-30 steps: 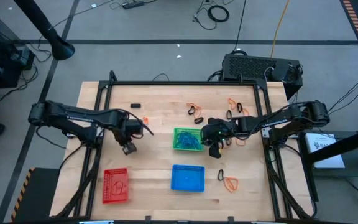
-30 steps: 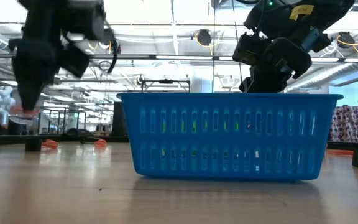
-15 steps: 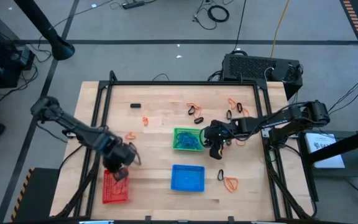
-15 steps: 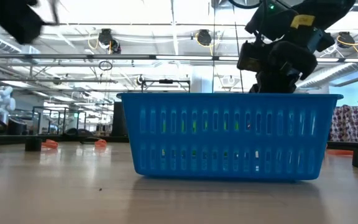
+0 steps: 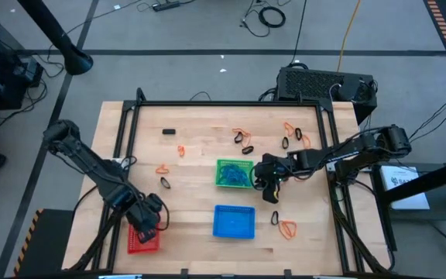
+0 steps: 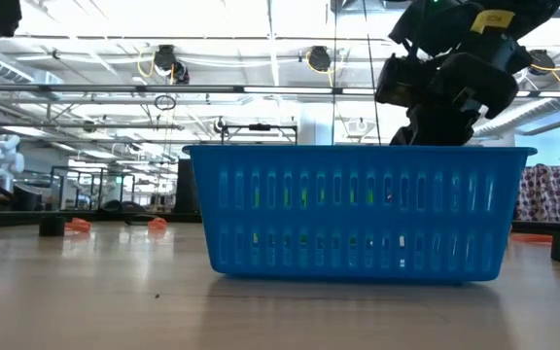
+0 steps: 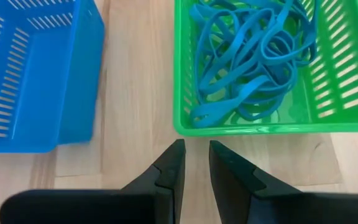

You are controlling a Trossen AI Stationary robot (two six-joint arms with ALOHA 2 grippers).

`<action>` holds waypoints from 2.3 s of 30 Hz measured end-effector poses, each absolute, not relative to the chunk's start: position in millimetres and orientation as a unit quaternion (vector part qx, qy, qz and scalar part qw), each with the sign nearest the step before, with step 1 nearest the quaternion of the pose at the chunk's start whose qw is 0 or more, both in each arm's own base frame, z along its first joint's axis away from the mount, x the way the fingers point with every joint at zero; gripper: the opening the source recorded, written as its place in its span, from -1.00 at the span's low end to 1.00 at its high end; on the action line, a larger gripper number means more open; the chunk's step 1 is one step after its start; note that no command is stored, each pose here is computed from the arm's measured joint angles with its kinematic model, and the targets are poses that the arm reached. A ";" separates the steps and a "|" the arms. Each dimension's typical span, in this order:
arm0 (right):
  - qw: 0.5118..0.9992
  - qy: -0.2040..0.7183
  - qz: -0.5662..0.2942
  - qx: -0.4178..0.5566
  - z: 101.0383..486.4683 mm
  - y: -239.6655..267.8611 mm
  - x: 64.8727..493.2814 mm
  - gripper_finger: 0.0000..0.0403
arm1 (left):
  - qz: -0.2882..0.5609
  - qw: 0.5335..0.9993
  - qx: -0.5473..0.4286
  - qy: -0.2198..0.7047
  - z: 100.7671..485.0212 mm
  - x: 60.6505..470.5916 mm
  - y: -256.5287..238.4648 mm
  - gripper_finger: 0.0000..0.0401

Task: Sort rubber bands into baskets
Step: Put the orange rubberband into the red bin

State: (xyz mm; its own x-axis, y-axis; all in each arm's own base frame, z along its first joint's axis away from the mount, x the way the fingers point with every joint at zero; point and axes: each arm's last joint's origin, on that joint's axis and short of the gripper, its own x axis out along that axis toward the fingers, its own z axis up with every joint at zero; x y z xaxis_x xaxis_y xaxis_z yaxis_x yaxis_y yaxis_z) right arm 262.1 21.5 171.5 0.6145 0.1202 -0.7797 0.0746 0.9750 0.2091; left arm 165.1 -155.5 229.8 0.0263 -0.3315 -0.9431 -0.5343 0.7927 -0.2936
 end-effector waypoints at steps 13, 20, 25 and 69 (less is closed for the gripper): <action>0.892 0.439 0.014 0.108 171.5 21.5 262.1 -0.67 | 0.114 0.618 -0.296 0.719 218.5 166.8 -155.5 -0.47; 0.894 0.435 0.012 0.110 172.2 19.7 262.9 -0.67 | 0.104 0.633 -0.298 0.707 220.1 177.0 -144.1 -0.37; 0.875 0.473 -0.002 0.106 191.9 11.2 258.6 -0.67 | 0.071 0.725 -0.249 0.638 221.6 196.0 -135.3 -0.36; 0.754 0.603 0.037 0.258 144.9 113.8 164.9 -0.67 | 0.056 0.918 0.035 0.390 241.8 256.0 -94.0 -0.36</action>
